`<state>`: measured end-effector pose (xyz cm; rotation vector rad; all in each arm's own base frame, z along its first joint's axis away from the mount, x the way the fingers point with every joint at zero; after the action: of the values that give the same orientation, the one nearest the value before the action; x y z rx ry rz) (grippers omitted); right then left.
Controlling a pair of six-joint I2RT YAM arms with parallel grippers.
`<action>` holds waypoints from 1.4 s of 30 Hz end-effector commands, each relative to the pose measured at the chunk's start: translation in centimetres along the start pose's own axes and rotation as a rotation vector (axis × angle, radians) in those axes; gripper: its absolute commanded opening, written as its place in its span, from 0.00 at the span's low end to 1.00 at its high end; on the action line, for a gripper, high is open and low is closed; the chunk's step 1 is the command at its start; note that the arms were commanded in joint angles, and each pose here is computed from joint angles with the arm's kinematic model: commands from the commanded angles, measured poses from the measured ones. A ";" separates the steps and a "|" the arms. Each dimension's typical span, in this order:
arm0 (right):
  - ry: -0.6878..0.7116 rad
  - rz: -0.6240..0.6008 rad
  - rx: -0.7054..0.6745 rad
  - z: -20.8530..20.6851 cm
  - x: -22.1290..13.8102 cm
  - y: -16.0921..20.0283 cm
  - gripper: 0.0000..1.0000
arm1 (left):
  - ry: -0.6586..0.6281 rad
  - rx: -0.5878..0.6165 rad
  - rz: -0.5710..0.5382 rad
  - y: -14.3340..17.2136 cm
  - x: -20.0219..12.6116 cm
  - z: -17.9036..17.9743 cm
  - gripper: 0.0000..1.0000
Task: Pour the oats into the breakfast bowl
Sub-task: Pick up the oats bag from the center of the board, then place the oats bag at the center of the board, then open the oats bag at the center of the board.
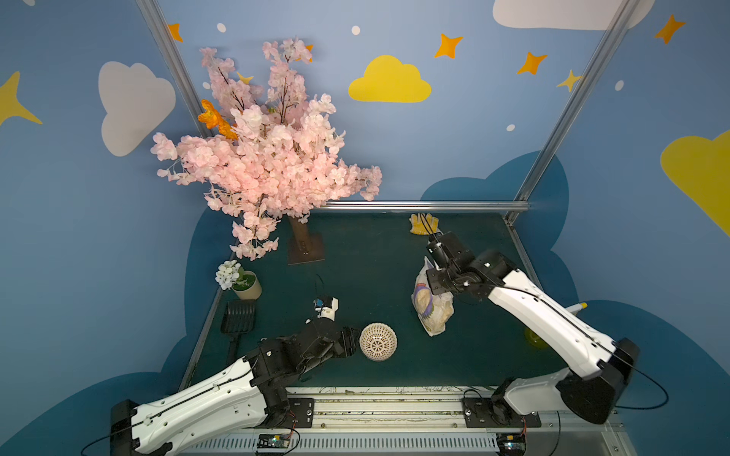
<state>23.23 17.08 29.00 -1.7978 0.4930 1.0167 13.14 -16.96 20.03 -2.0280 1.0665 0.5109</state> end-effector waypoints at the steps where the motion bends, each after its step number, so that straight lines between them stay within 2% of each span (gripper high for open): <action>1: -0.041 -0.175 0.136 -0.3 -2.6 0.2 0.00 | 0.063 0.014 -0.010 -0.6 -0.2 -1.7 0.64; 7: -0.106 -0.213 0.236 0.6 -2.8 3.0 0.00 | 0.080 0.005 -0.019 -0.7 0.5 -2.4 0.61; 16: -0.129 -0.189 0.290 2.2 -1.3 3.4 0.00 | 0.103 -0.020 -0.003 -0.5 1.4 -3.3 0.59; 17: -0.127 -0.194 0.290 2.1 -1.5 3.4 0.03 | 0.110 -0.019 0.001 -0.5 1.4 -3.5 0.59; 18: -0.122 -0.202 0.286 1.9 -1.7 3.4 0.12 | 0.118 -0.018 0.002 -0.6 1.4 -3.8 0.58; 20: -0.102 -0.224 0.268 1.2 -2.5 3.7 0.24 | 0.139 -0.013 0.003 -0.7 1.2 -4.6 0.58; 21: -0.088 -0.241 0.253 0.7 -2.9 4.0 0.26 | 0.150 -0.009 0.003 -0.7 1.2 -5.0 0.58; 27: -0.056 -0.314 0.278 -2.3 -5.0 7.7 0.32 | 0.218 0.012 0.011 -0.4 1.6 -7.7 0.58; 33: -0.223 -0.357 0.371 -2.5 -5.9 10.6 0.38 | 0.333 0.032 0.039 0.3 3.4 -12.0 0.56; 37: -0.330 -0.367 0.398 -1.2 -4.8 10.8 0.42 | 0.379 -0.002 0.042 0.5 4.8 -13.5 0.52; 42: -0.297 -0.340 0.481 -1.7 -2.5 10.4 0.42 | 0.357 -0.033 0.062 1.1 5.9 -13.2 0.52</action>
<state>14.18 10.01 25.21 -1.3018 0.2474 0.8314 15.44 -29.95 22.46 -2.1112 1.3133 0.2563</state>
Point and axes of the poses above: each gripper's point midway between its finger pads, its own x axis out along the fingers, its own z axis along the line the jaws close on, y = z × x, the point moved 6 cm from there along -x, back along the fingers, and after that the axes turned 11 degrees about -x, right-handed, at the moved point
